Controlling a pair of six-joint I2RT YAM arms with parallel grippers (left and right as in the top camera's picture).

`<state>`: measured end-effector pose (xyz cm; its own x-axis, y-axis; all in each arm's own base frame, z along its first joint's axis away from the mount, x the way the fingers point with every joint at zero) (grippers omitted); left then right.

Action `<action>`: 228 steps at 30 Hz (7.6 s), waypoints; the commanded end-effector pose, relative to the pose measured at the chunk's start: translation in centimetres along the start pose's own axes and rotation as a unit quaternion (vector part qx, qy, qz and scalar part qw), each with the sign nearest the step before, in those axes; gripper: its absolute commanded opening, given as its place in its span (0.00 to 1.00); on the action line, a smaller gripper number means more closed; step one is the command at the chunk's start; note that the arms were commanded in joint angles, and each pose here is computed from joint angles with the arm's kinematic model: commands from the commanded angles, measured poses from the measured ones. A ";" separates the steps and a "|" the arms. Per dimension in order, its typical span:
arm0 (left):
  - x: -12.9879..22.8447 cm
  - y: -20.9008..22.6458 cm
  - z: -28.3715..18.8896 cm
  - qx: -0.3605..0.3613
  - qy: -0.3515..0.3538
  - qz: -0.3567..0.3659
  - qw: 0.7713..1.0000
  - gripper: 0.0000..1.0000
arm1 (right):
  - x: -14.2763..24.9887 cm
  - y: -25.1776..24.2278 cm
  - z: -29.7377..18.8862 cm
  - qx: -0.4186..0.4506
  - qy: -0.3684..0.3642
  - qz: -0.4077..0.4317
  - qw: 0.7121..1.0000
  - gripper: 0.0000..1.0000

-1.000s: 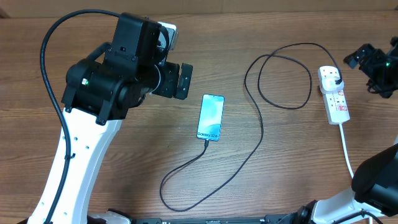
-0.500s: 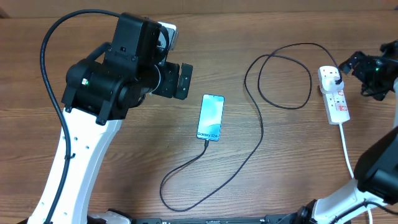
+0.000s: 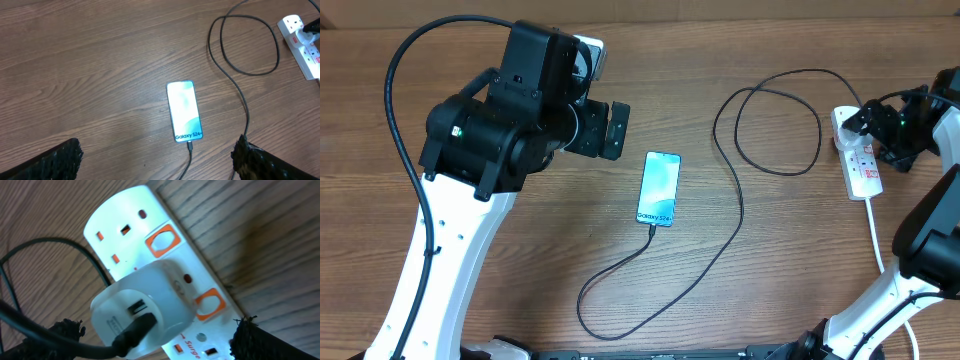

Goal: Plug charger to phone and switch on socket

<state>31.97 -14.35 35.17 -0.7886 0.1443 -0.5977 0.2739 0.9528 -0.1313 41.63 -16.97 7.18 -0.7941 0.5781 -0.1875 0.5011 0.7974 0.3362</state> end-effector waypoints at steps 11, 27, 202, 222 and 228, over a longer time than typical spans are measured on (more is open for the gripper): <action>-0.1 0.2 0.3 -0.005 0.003 0.010 1.000 0.99 | -1.2 0.9 0.1 -0.024 -0.028 -0.043 0.998 1.00; -0.1 0.2 0.3 -0.005 0.003 0.010 1.000 0.99 | -1.1 1.0 1.2 -0.033 -0.038 -0.050 0.998 1.00; 0.0 0.2 0.3 -0.005 0.004 0.010 1.000 0.99 | 2.7 2.6 3.6 -0.084 0.057 -0.054 0.993 1.00; 0.0 0.2 0.3 -0.005 0.004 0.010 1.000 0.99 | 1.4 1.5 -1.8 0.011 0.021 -0.019 1.000 1.00; 0.0 0.2 0.3 -0.005 0.004 0.010 1.000 0.99 | 1.6 2.9 -8.5 0.029 -0.036 -0.013 0.999 0.99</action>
<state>31.96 -14.35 35.17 -0.7880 0.1473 -0.5978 0.2762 0.9523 -0.1294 39.08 -14.72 9.82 -0.8233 0.5539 -0.1242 0.5020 0.8126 0.2963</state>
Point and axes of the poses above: each gripper's point midway between its finger pads, its own z axis out along the fingers, its own y axis along the line the jaws close on, x = y × z, the point moved 2 cm from there along -z, back along the fingers, and after that the axes turned 2 degrees about -z, right-handed, at the moved point
